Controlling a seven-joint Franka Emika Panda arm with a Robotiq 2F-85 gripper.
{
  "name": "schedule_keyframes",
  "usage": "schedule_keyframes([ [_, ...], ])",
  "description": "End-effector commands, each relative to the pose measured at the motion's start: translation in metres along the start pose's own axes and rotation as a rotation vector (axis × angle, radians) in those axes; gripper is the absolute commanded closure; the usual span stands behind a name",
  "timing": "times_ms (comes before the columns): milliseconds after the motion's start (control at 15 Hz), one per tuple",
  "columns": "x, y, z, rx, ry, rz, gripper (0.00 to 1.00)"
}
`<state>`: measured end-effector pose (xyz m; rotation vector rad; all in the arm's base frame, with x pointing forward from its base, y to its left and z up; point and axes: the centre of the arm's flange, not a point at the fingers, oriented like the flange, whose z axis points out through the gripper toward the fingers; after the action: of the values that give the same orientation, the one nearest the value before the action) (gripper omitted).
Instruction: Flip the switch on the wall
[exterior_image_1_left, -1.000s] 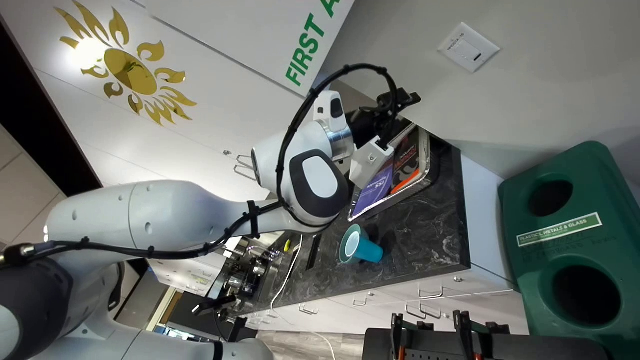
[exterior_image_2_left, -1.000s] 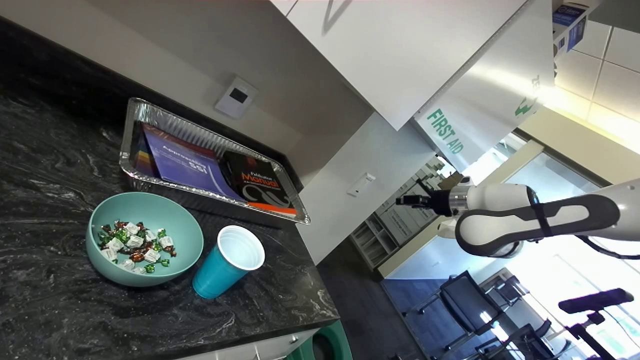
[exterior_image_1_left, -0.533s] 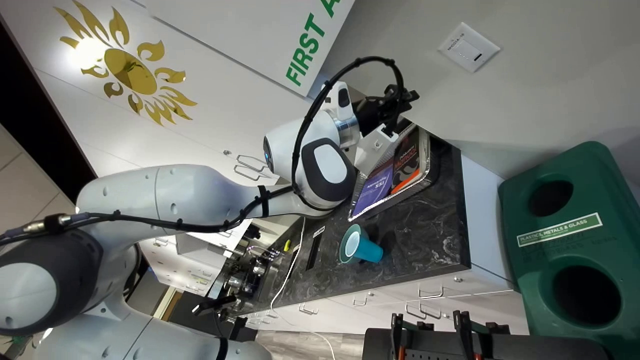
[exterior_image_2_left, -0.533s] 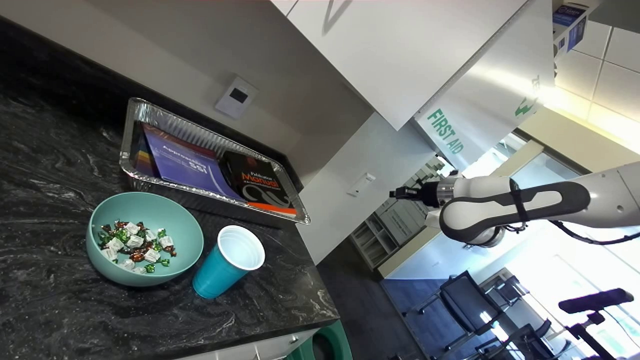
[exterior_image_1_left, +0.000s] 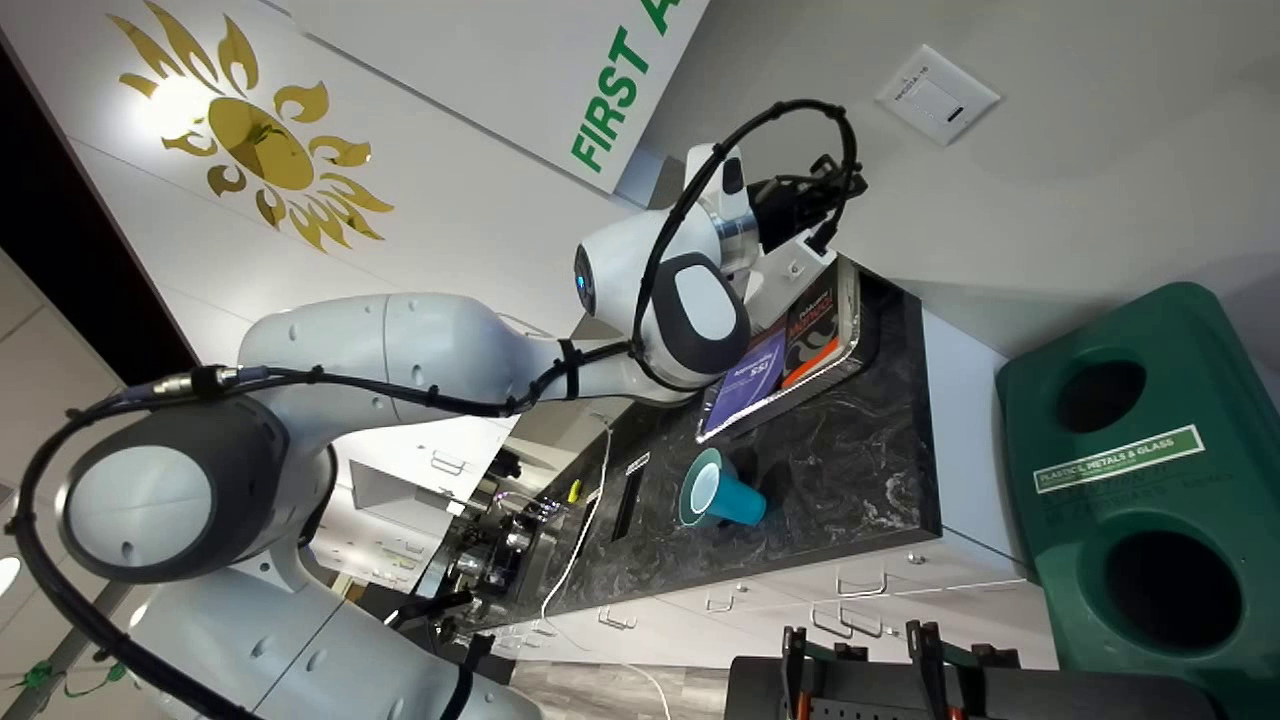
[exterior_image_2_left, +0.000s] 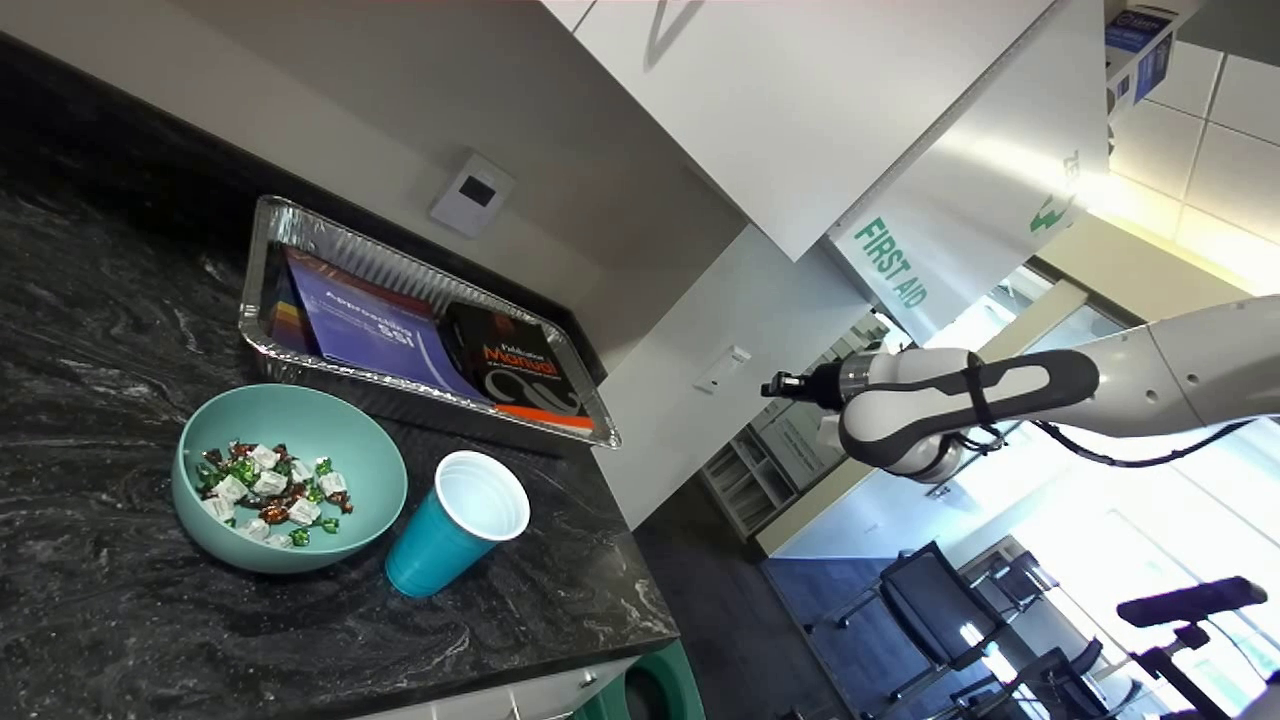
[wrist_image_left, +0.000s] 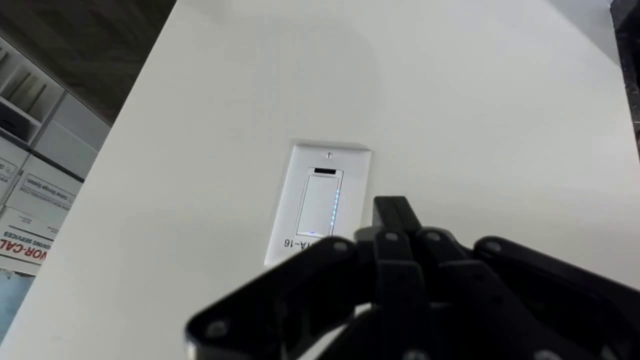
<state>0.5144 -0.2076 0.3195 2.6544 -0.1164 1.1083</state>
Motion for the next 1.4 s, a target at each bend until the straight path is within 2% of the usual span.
schedule_keyframes([
  [0, 0.006, 0.0, 0.026, -0.028, -0.018, 0.014, 1.0],
  [67, -0.001, 0.002, 0.013, -0.009, -0.011, 0.013, 0.99],
  [400, -0.001, 0.003, 0.023, -0.014, -0.016, 0.014, 1.0],
  [667, 0.015, 0.01, 0.04, 0.0, 0.008, 0.089, 1.0],
  [933, 0.026, 0.019, 0.059, -0.018, 0.015, 0.137, 1.0],
  [1333, 0.031, 0.031, 0.087, -0.042, 0.004, 0.137, 1.0],
])
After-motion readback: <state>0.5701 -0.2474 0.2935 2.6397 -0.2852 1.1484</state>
